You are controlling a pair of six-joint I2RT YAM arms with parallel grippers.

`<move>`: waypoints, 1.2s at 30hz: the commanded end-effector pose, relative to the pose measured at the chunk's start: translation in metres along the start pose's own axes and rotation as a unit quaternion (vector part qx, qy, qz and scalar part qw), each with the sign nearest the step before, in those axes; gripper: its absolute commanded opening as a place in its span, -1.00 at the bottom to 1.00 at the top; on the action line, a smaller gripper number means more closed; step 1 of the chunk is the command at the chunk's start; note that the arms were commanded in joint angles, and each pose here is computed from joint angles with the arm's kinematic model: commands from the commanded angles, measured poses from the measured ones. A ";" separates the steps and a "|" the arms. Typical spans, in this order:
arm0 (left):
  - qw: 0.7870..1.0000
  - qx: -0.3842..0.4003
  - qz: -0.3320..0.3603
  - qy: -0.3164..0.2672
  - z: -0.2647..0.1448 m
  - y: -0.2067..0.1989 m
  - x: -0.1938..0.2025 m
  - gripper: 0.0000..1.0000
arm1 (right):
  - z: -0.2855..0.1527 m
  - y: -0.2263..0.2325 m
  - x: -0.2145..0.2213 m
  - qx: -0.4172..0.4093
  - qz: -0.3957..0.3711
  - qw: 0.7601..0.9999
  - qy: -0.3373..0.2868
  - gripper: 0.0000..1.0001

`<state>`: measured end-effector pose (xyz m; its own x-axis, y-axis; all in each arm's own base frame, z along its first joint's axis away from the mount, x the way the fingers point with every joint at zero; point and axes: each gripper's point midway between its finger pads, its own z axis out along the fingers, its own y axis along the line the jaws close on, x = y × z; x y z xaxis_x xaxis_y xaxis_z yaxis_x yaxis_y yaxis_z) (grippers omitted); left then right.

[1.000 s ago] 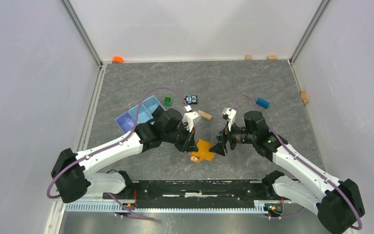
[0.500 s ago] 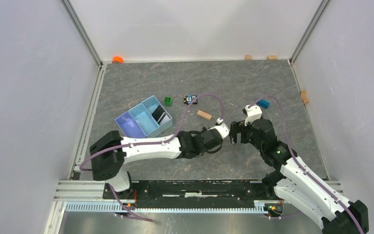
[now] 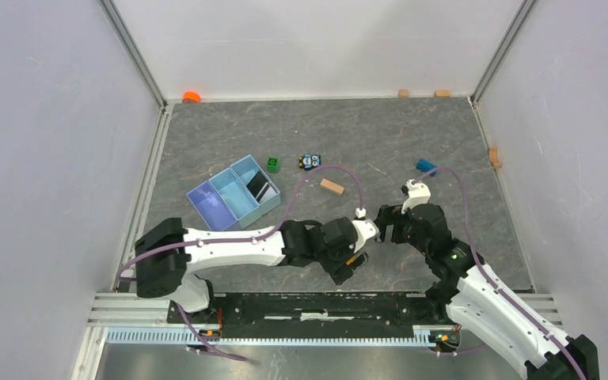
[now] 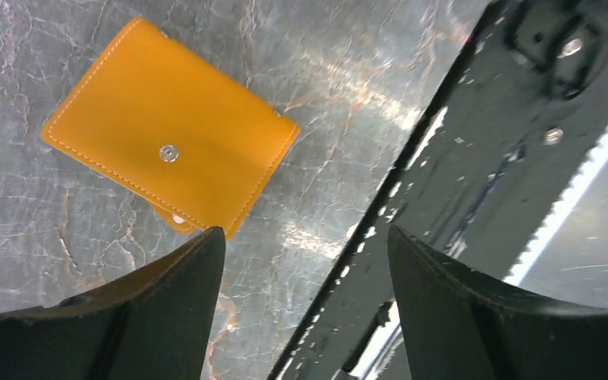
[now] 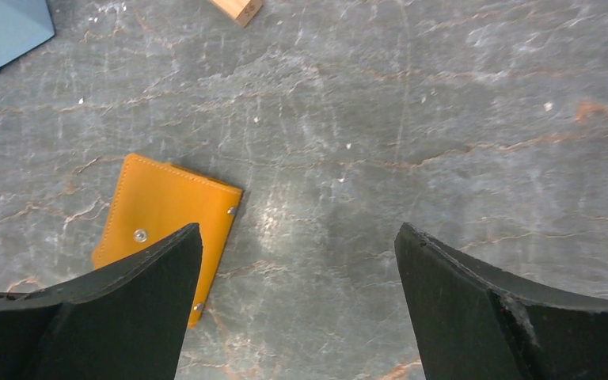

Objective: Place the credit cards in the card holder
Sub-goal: Place the card holder at the center of the board.

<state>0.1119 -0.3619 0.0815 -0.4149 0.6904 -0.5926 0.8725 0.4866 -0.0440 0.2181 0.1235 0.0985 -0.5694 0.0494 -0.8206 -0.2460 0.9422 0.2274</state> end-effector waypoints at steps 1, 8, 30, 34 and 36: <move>0.990 0.063 -0.118 -0.030 -0.021 -0.006 -0.027 0.58 | 0.004 0.022 0.018 -0.047 0.063 0.996 0.039 0.85; 0.957 0.045 -0.279 -0.062 -0.003 0.043 -0.026 0.33 | 0.011 0.059 0.048 -0.154 0.140 0.975 0.074 0.58; 0.952 0.041 -0.300 -0.041 0.048 0.066 -0.018 -0.43 | 0.022 0.074 0.073 -0.175 0.123 0.970 0.118 0.57; 0.950 0.052 -0.304 -0.042 0.051 0.062 -0.018 -0.44 | 0.024 0.076 0.082 -0.168 0.110 0.971 0.131 0.56; 0.950 0.056 -0.305 -0.041 0.053 0.061 -0.018 -0.45 | 0.025 0.075 0.087 -0.158 0.102 0.972 0.139 0.56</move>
<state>0.1813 -0.3547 0.0361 -0.8358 0.2835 -0.4702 0.4967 0.7555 -0.4273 0.1664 0.2049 0.0335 -0.8218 0.1031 -0.5604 -0.3058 0.7500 0.5865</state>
